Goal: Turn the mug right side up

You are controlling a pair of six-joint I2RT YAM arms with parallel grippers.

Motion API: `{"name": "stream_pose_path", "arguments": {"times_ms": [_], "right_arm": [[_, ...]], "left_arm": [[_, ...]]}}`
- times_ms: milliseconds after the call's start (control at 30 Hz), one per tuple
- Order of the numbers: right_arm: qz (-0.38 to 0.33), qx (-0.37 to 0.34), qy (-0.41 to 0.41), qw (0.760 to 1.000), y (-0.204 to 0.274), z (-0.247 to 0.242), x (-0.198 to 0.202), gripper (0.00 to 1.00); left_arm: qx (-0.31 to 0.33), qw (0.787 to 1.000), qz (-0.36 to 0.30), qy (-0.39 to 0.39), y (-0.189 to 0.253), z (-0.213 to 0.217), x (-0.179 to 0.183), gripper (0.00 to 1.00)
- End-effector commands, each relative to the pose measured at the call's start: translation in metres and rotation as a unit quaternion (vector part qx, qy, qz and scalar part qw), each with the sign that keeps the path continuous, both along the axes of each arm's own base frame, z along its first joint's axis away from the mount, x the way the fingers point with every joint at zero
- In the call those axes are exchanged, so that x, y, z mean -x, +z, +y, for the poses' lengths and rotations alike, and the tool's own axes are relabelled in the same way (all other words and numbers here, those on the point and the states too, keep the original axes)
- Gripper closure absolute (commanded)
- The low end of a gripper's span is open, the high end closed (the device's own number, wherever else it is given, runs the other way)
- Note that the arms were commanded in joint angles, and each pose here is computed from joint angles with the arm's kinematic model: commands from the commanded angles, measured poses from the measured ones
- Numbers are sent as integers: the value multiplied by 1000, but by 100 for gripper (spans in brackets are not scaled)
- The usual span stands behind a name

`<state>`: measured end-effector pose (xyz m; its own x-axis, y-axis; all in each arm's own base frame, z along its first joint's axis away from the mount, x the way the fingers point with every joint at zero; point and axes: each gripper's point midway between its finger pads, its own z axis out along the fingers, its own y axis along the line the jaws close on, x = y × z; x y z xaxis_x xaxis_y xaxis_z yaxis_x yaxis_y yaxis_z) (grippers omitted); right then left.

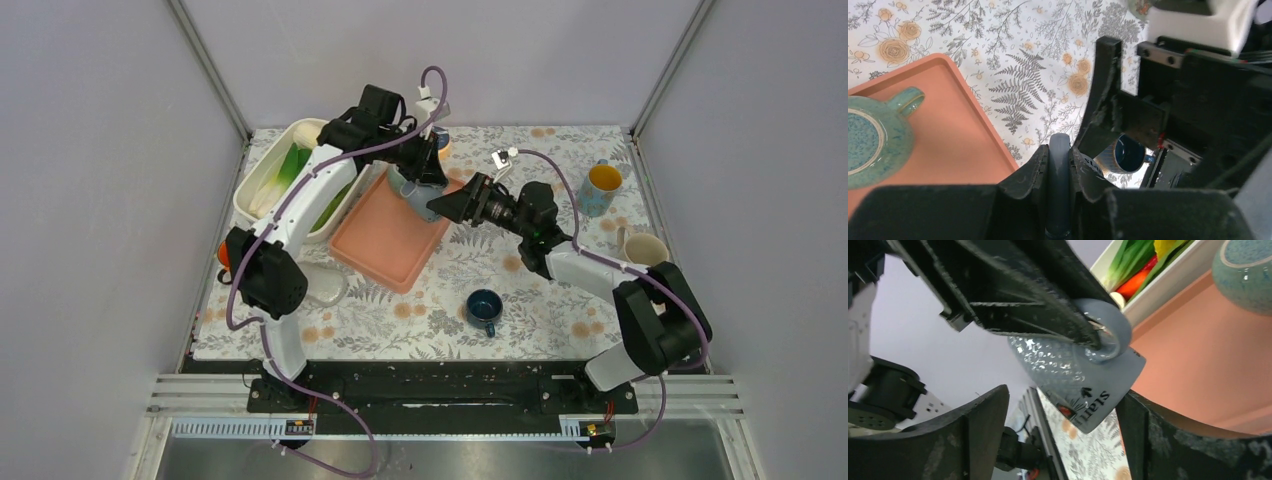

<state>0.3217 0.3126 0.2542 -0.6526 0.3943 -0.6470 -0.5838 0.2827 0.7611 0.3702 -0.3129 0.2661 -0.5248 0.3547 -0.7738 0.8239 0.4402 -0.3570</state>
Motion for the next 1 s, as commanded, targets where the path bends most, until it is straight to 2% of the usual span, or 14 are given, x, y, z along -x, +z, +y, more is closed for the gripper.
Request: {"name": "stream_pose_path", "arguments": {"times_ms": [0,167,267,300,333,367,433,467,600,700,800,967], "right_arm": [[-62,-138,56,987,73,9,21,23],[-90,-199,67,973,104,4,29,59],[-96,-183,41,978,102,0,26,97],[-97,-169,29,980,98,-1,24,100],[-97,-149,18,984,93,-2,22,100],[-97,-124,7,987,87,-3,21,100],[-88,-51,-27,994,65,-9,13,100],[-88,-12,-45,995,56,-14,10,100],[-89,166,-96,977,10,-41,7,100],[-100,274,-80,953,-11,-41,22,100],[-128,381,4,915,-35,-19,57,100],[-181,522,159,818,-94,13,120,100]], "left_arm": [[92,995,-26,-38,69,-19,27,100],[127,991,9,-48,77,-28,33,100],[127,991,9,-50,75,-27,34,100],[121,992,1,-46,73,-24,32,100],[113,993,-8,-37,70,-19,28,99],[101,994,-19,-29,67,-14,24,83],[73,996,-50,-2,60,2,11,42],[58,996,-67,12,58,11,4,32],[17,991,-113,70,55,53,-22,3],[-7,985,-137,105,54,83,-35,1],[-57,974,-172,140,46,112,-53,1],[-138,958,-185,169,14,140,-79,1]]}}
